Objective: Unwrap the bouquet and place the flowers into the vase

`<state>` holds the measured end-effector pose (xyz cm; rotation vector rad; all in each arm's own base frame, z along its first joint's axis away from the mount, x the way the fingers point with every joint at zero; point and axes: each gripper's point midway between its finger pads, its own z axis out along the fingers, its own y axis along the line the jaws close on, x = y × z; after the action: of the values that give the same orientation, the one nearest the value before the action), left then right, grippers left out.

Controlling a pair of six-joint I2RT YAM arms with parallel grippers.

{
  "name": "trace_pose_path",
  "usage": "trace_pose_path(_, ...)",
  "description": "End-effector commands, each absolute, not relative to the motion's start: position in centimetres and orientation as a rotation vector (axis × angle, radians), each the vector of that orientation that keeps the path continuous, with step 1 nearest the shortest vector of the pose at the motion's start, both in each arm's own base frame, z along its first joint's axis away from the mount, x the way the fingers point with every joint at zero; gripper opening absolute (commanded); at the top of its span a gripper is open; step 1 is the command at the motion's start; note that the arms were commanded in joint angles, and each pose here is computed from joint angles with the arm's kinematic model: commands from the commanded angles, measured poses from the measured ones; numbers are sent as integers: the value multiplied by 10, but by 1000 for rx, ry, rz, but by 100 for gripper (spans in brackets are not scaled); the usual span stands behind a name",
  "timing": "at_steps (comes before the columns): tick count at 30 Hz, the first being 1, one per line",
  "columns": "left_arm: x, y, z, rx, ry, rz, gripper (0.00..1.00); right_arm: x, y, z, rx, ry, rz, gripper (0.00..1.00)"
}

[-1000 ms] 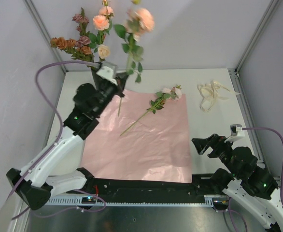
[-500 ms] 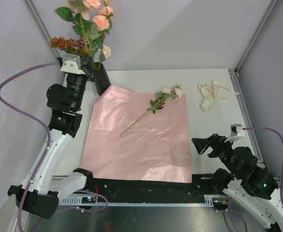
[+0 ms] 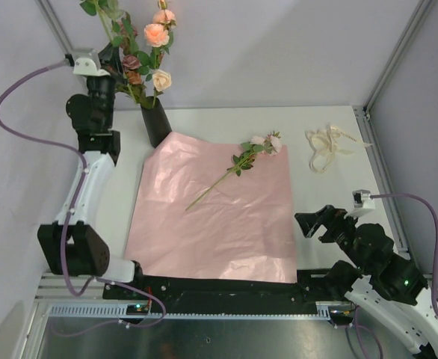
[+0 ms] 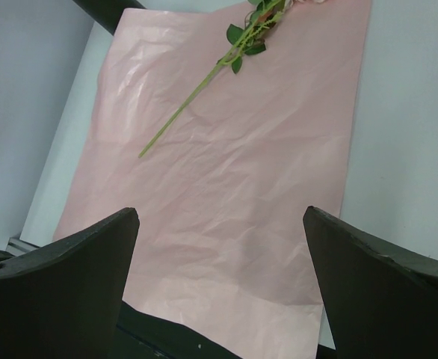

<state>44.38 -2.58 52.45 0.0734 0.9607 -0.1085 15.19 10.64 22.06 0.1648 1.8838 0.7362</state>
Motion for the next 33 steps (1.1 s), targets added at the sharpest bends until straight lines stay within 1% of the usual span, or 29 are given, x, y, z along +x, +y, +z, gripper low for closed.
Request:
trace_pose_path(1,438,-25,586,115,756,-180,0,158,106,224,172,1878,711,99)
trace_pose_path(5,459,-28,581,162,743,-218,0,158,104,227,183,1879,700,99)
trace_pose_path(12,503,-33,554,212,745,-329,0,161,104,227,192,1893,678,99)
trace_pose_path(17,530,-37,518,224,801,-371,0,164,108,223,183,1922,665,99)
trace_pose_path(25,554,-36,447,211,912,-375,1,162,107,229,180,1910,674,99)
trace_pose_path(27,559,-34,431,195,944,-380,4,161,106,231,180,1903,677,99)
trace_pose_path(29,564,-32,415,174,975,-381,8,160,104,234,184,1899,674,99)
trace_pose_path(31,569,-30,400,158,1007,-382,15,159,103,237,187,1893,677,99)
trace_pose_path(33,572,-29,387,146,1035,-383,24,158,102,239,188,1887,686,99)
